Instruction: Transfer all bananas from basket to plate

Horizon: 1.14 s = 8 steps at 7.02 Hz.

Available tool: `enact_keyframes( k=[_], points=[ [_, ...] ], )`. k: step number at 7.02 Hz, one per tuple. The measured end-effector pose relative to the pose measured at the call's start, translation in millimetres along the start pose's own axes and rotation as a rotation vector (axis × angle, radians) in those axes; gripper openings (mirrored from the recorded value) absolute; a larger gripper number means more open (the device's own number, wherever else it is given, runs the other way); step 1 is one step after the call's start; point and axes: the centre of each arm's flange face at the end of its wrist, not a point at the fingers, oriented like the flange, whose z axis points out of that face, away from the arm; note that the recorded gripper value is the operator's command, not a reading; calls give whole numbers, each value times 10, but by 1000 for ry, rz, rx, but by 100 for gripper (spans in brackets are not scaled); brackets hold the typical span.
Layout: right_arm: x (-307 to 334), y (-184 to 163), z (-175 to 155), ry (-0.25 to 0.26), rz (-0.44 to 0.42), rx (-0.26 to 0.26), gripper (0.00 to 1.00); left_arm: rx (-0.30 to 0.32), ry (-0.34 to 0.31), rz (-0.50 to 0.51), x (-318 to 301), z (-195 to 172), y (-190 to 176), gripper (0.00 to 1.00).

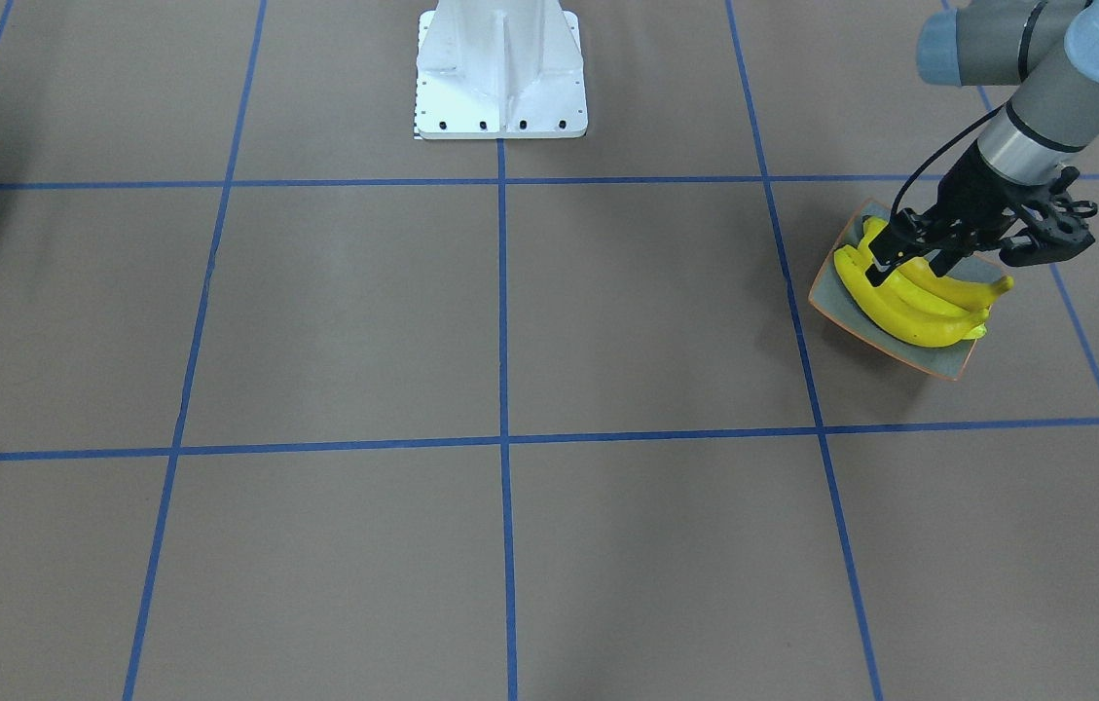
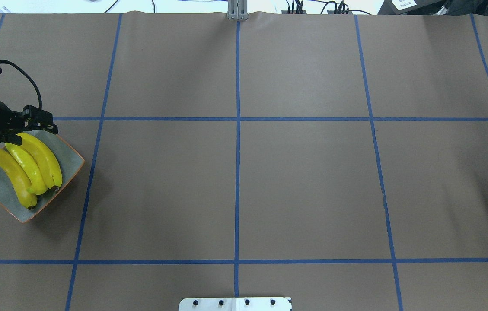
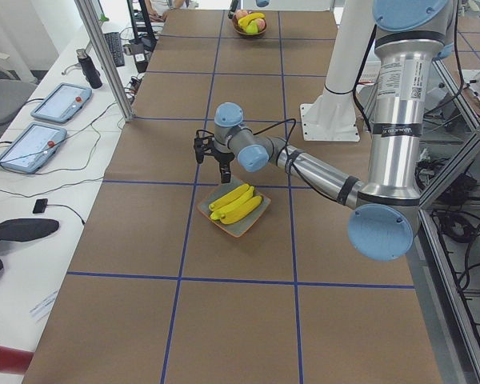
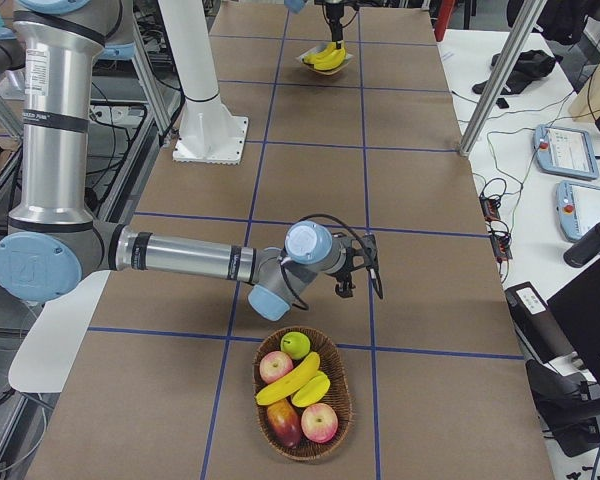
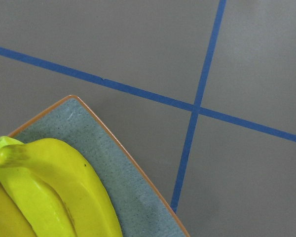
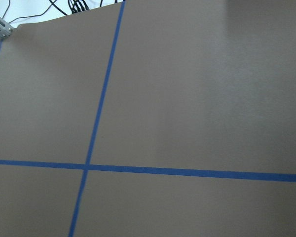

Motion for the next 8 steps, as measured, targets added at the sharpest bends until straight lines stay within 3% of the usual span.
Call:
enact_keyframes(
  k=[3,6,8],
  points=[
    [1068,375,-190,30,-127,-58,100,4,1,14,-3,-14,7,100],
    [1472,526,-271,27,-308,-159,99,7,4,12,18,-19,7,100],
    [1568,638,-211,10,-361,-216,96,10,7,14,26,-28,10,100]
  ],
)
